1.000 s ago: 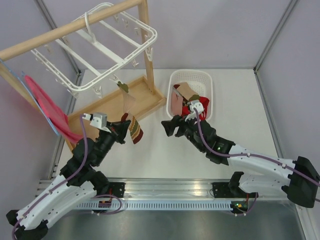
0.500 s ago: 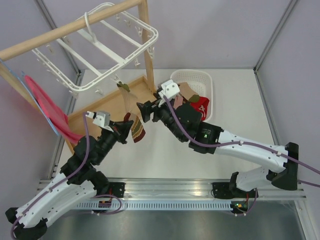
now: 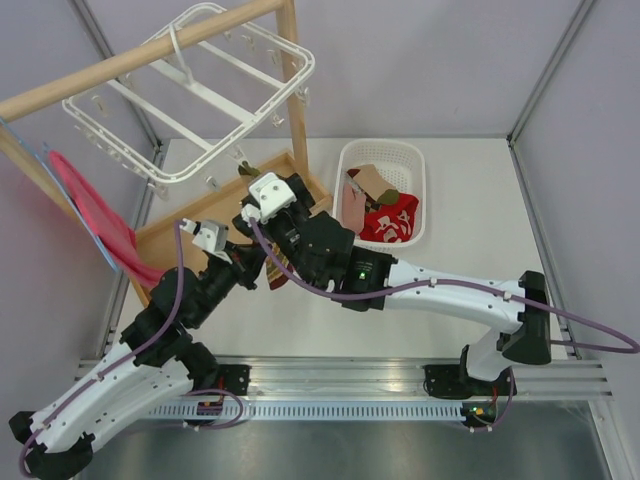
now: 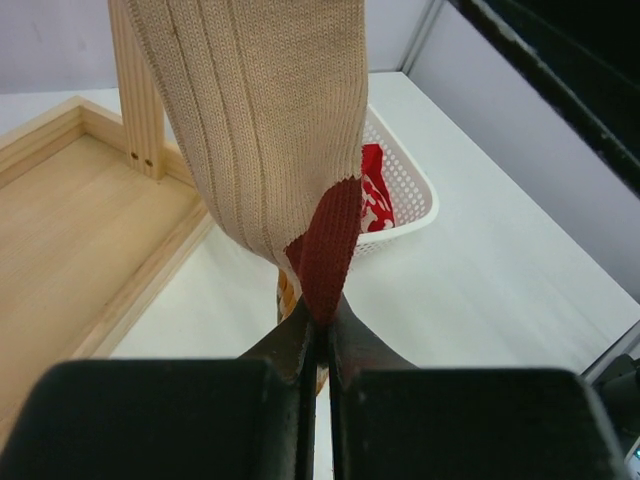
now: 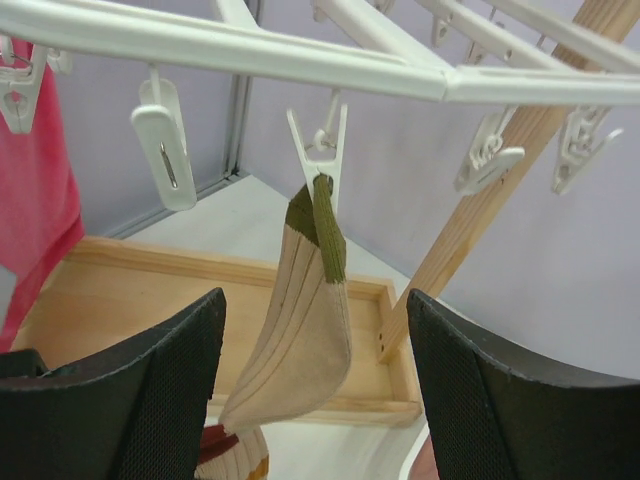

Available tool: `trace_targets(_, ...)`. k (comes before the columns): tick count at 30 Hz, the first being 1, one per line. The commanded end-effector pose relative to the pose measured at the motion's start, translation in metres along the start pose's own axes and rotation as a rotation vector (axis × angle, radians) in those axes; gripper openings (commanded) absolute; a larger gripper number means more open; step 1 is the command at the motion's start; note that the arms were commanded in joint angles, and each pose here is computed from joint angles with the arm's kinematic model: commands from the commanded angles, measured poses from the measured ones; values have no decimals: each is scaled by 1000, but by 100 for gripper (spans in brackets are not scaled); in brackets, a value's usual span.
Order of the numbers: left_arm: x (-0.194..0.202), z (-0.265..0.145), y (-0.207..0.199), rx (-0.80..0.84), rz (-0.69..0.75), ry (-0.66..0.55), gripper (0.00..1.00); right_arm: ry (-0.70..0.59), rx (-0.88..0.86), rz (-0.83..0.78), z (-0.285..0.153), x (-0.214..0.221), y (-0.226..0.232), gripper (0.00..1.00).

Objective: Remove the socks clipped to the hanger

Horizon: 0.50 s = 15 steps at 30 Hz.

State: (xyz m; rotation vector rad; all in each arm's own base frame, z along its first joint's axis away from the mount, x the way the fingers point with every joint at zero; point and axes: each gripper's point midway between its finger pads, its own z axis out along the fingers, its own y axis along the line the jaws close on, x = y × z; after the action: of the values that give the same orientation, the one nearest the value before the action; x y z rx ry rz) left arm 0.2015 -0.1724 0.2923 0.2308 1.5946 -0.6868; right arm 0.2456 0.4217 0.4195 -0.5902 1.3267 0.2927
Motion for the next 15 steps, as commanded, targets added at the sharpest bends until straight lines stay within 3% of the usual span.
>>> trace_targets(1, -16, -3, -12, 40, -34, -21, 2, -53, 82, -42, 8, -30, -10, 78)
trace_targets(15, -20, -10, -14, 56, -46, -41, 3, -28, 162, -126, 49, -31, 9, 78)
